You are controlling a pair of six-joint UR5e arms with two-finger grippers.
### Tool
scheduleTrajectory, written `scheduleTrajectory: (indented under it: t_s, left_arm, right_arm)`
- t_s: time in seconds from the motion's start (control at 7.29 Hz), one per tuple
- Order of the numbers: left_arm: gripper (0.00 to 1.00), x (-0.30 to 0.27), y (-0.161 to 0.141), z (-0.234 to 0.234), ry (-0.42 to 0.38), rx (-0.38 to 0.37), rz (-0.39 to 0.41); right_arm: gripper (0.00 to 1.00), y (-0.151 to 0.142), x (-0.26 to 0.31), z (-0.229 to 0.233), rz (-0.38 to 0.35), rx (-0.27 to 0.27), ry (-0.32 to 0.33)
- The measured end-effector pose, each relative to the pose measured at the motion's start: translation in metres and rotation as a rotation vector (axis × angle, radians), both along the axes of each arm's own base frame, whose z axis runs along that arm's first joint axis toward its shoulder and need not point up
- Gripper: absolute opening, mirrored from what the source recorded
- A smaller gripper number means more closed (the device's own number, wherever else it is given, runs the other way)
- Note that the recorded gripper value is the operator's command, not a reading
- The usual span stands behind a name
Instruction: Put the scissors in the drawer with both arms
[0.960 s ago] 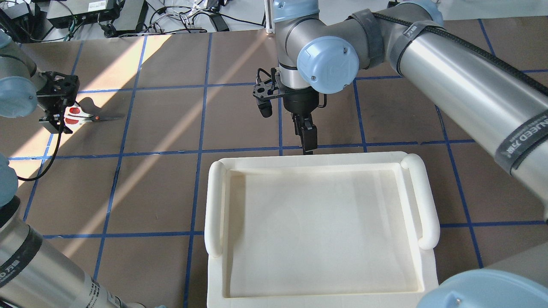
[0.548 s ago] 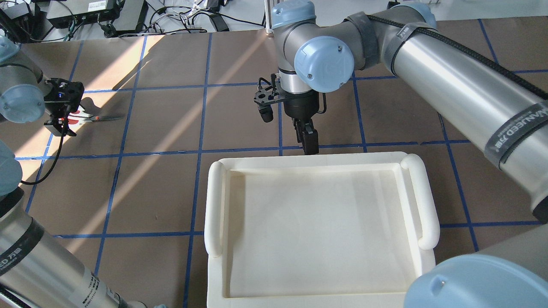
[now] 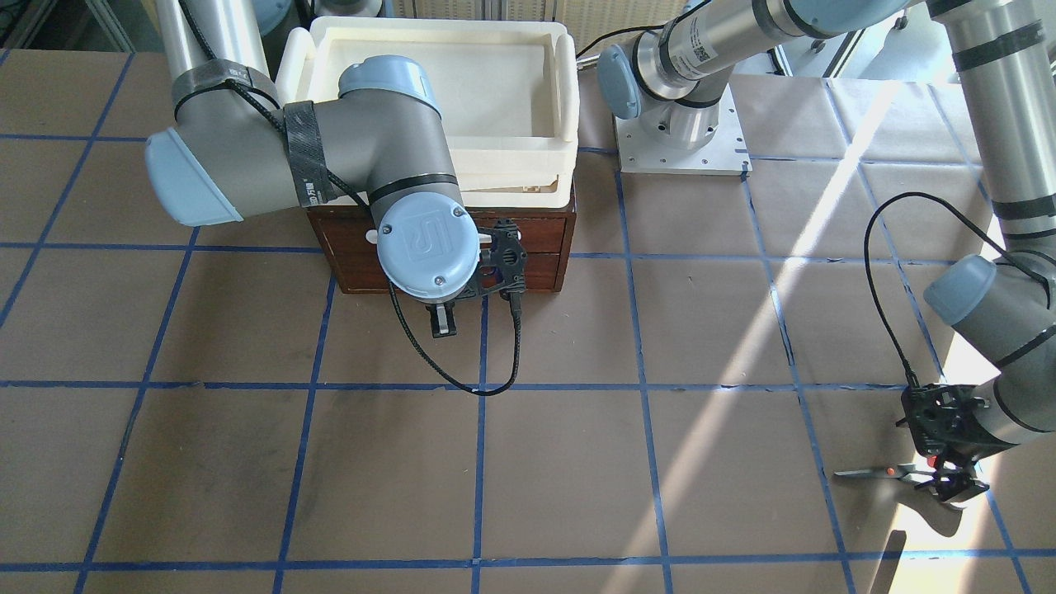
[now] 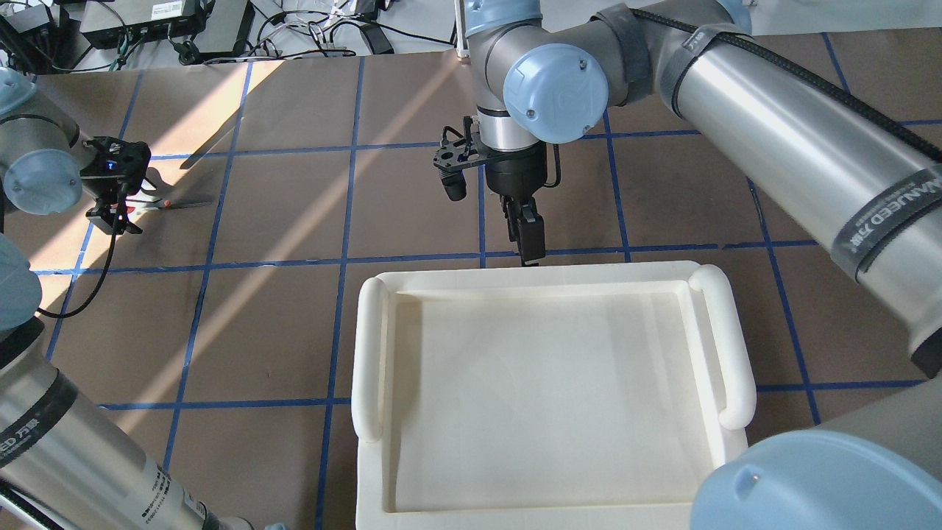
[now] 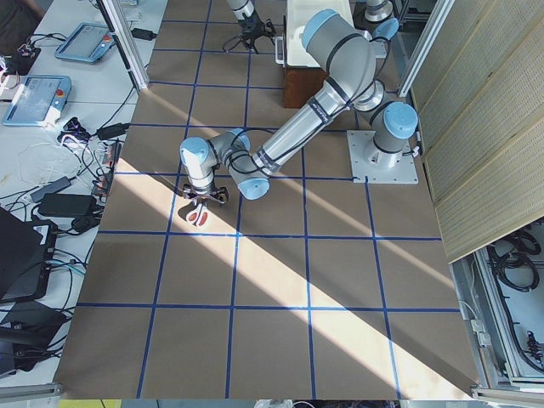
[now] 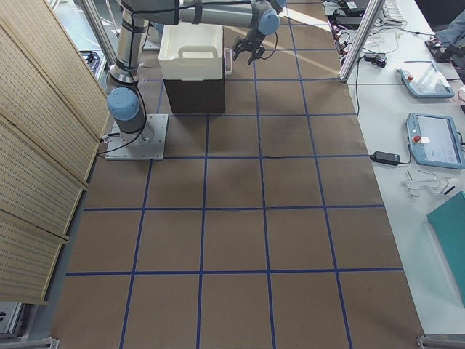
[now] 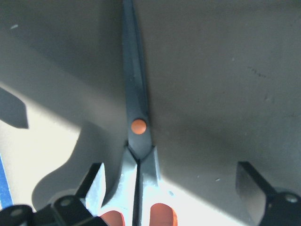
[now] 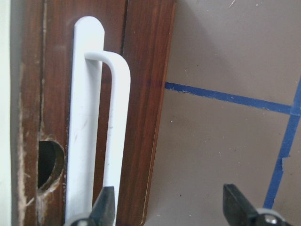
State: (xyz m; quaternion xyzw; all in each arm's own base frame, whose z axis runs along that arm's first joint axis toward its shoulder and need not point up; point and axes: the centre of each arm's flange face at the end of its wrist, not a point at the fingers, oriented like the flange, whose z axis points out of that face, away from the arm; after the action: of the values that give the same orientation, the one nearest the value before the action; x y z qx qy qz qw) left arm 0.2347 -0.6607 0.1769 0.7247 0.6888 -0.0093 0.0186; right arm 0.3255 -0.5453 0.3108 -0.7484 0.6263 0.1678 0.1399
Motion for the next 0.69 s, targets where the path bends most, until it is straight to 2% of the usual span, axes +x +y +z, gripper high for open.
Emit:
scheduleTrajectory:
  t_s: [0.14, 0.41, 0.55, 0.69]
  left_arm:
    - [0.98, 0.001, -0.001, -0.004, 0.000, -0.006, -0.001]
    - [0.97, 0.002, -0.004, -0.012, -0.003, -0.017, -0.004]
    - [0.88, 0.002, -0.004, -0.015, -0.002, -0.017, -0.004]
    - [0.58, 0.002, -0.004, -0.016, -0.001, -0.016, -0.004]
  right_arm:
    - [0.74, 0.000, 0.001, 0.000, -0.007, 0.002, -0.003]
    - [0.75, 0.004, 0.001, -0.004, -0.016, 0.038, -0.002]
    - [0.75, 0.005, 0.001, -0.006, -0.017, 0.052, 0.002]
    - [0.74, 0.005, 0.001, -0.009, -0.018, 0.061, 0.004]
